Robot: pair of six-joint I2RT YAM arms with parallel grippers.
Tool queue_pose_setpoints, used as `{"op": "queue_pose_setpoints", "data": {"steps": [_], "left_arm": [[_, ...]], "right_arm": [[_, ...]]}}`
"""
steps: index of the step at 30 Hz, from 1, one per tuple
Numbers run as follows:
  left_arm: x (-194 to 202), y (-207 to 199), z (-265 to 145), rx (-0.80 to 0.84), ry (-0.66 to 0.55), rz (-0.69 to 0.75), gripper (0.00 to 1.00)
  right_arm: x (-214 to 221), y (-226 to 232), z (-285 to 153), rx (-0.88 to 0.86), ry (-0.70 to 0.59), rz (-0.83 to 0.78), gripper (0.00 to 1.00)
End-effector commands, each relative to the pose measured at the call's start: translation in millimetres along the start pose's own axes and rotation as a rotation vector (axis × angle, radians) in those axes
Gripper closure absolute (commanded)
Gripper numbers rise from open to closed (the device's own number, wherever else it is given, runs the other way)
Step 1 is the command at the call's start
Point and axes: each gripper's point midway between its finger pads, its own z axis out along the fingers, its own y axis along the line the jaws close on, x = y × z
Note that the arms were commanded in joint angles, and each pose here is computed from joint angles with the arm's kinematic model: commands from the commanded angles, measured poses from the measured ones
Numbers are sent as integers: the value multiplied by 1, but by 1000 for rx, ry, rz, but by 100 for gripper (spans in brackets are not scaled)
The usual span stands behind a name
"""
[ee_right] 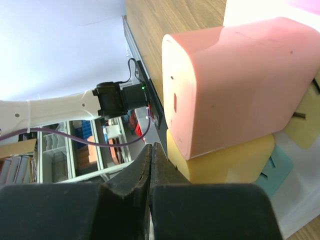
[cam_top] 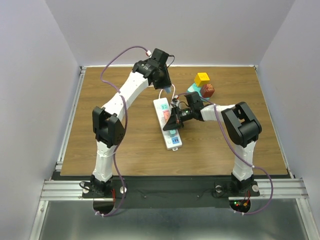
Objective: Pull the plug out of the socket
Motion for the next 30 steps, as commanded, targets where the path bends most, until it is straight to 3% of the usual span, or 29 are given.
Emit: {"op": "queue_pose_setpoints", "data": {"steps": [1, 4, 9, 13, 20, 27, 30], "left_arm": [[-24, 21, -32, -29, -46, -5, 100], [-30, 59, -41, -85, -69, -48, 100], [-43, 156, -49, -115, -175, -200, 100], [-46, 208, -48, -208, -222, -195, 100], [-52, 271, -41, -335, -253, -245, 100], [-42, 338, -19, -472, -187, -325, 100], [-37, 343, -13, -471, -170, -325, 100]], "right_arm": [[29, -118, 9, 337, -24, 215, 99], [29, -118, 8, 337, -23, 212, 100], [30, -116, 8, 331, -20, 205, 100], [31, -116, 8, 333, -15, 196, 100], [30, -110, 6, 323, -19, 187, 100], [28, -94, 3, 296, -25, 156, 100], [25, -80, -2, 278, -41, 133, 100]]}}
